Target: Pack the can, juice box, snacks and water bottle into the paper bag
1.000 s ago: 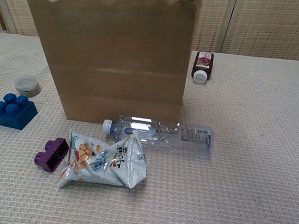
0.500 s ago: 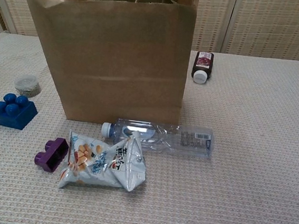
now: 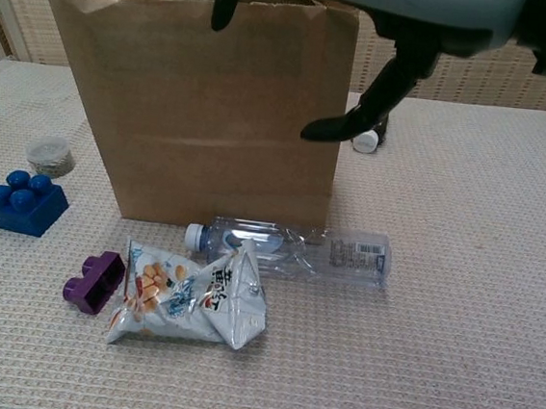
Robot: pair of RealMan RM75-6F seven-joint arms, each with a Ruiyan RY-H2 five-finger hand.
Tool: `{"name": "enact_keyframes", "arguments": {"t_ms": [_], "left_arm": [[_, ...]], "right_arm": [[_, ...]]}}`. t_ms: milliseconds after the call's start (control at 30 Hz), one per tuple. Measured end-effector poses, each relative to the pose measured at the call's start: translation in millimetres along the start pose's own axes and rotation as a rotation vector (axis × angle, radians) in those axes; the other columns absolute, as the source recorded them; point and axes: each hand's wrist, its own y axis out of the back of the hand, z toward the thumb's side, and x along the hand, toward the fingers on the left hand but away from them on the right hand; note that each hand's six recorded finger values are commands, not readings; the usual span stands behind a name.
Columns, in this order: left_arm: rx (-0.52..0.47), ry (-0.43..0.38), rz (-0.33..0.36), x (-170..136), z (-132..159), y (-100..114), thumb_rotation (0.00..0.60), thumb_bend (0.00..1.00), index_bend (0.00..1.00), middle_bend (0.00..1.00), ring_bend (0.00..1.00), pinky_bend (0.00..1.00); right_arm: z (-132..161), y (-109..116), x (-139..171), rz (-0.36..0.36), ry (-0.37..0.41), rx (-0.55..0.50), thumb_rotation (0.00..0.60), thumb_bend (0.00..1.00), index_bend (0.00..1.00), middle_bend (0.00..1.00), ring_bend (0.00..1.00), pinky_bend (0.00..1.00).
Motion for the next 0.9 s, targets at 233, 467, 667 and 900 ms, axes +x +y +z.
{"name": "enact_keyframes", "arguments": {"t_ms": [233,467,667,900], "left_arm": [[-0.004,-0.003,-0.003,0,0,0,0.6,0.38,0.09,0.0,0.0,0.0],[-0.008,-0.006,-0.005,0,-1,0,0.6,0.37,0.09,0.0,0.0,0.0],[-0.015,-0.009,-0.008,0,-1,0,0.6,0.37,0.09,0.0,0.0,0.0],[-0.019,-0.012,-0.01,0,-1,0,0.6,0.37,0.09,0.0,0.0,0.0]], "right_arm": [[27,-33,-13,0.096,0.048,0.036,0.6,0.09,0.0,0.06,0.0,0.06],[44,-69,-31,0.221,0.037,0.015,0.6,0.06,0.0,0.0,0.0,0.03],[68,-95,-47,0.3,0.032,-0.026,0.6,0.05,0.0,0.0,0.0,0.02],[87,-112,-62,0.349,0.024,-0.038,0.6,0.05,0.0,0.0,0.0,0.02]]}}
